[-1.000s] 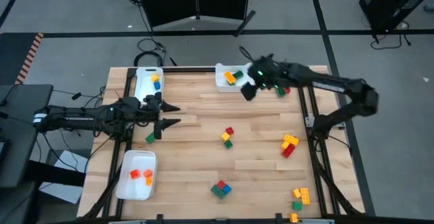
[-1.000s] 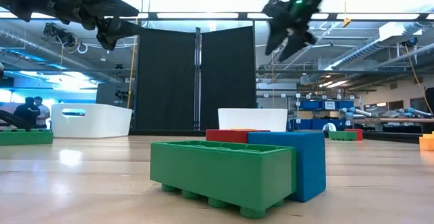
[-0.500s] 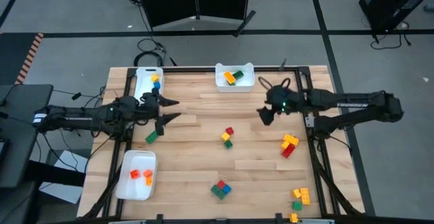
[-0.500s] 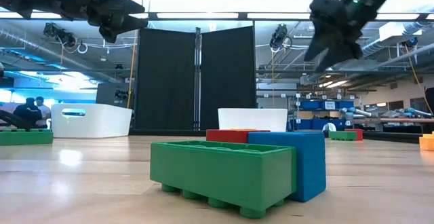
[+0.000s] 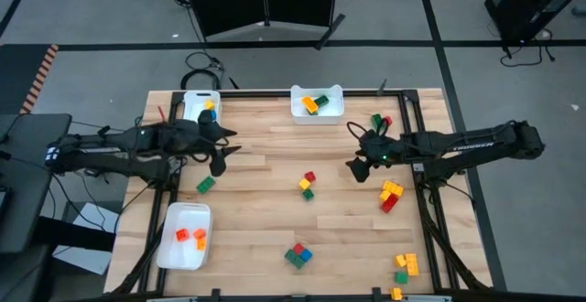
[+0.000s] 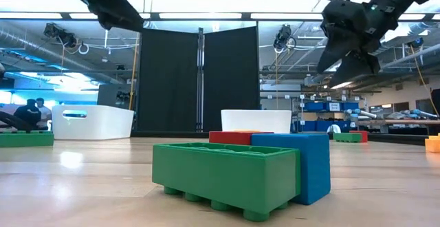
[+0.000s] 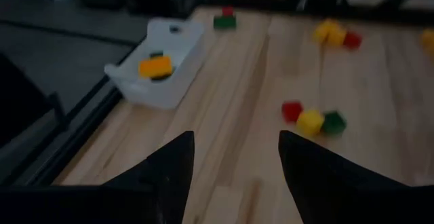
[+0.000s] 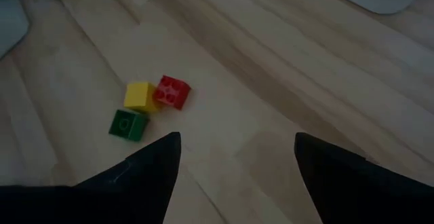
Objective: Sort blocks by size
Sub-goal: Put the yellow block into the top left white bin
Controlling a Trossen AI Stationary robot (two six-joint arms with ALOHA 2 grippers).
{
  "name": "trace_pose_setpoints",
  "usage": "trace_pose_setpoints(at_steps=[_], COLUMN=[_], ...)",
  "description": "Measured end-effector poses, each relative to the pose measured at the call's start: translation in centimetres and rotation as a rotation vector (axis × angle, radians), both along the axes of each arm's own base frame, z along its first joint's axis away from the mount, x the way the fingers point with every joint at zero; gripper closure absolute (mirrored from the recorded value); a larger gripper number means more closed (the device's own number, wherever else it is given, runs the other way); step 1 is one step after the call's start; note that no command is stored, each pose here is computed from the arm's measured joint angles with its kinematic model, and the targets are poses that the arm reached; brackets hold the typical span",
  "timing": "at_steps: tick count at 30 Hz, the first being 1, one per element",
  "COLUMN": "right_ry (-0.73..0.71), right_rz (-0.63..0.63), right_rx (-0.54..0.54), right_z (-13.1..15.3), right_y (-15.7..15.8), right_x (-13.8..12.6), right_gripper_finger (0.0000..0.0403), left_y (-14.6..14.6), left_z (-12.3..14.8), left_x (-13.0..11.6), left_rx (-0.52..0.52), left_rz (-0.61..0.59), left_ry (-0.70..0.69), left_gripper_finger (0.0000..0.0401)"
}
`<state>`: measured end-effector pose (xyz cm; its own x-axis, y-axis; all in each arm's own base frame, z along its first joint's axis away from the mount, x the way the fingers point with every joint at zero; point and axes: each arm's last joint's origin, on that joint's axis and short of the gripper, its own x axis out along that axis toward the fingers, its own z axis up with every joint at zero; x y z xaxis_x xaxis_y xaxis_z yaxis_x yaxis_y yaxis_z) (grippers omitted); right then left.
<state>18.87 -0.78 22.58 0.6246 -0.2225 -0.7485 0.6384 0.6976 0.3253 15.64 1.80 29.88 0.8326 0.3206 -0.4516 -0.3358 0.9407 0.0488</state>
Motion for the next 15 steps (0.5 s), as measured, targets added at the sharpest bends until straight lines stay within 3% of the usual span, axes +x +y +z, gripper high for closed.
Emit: trace_pose_setpoints(at_steps=[2,10,15], right_ry=[-0.003,-0.008,-0.04], right_rz=[0.001,0.005,0.001], right_rx=[-0.001,-0.004,0.0], right_z=[0.0,0.1,0.3], right_y=[0.0,0.0,0.0], right_x=[0.0,0.1,0.3], right_gripper_finger=[0.0103,0.0098,0.0102], left_y=[0.0,-0.2,-0.2], left_z=[0.3,1.7,1.6], left_x=[0.2,0.6,0.6], left_rx=[-0.005,-0.108,-0.115], left_rz=[0.001,-0.045,-0.049], left_ry=[0.046,-0.043,-0.029], left_gripper_finger=[0.0178,0.0178,0.0177])
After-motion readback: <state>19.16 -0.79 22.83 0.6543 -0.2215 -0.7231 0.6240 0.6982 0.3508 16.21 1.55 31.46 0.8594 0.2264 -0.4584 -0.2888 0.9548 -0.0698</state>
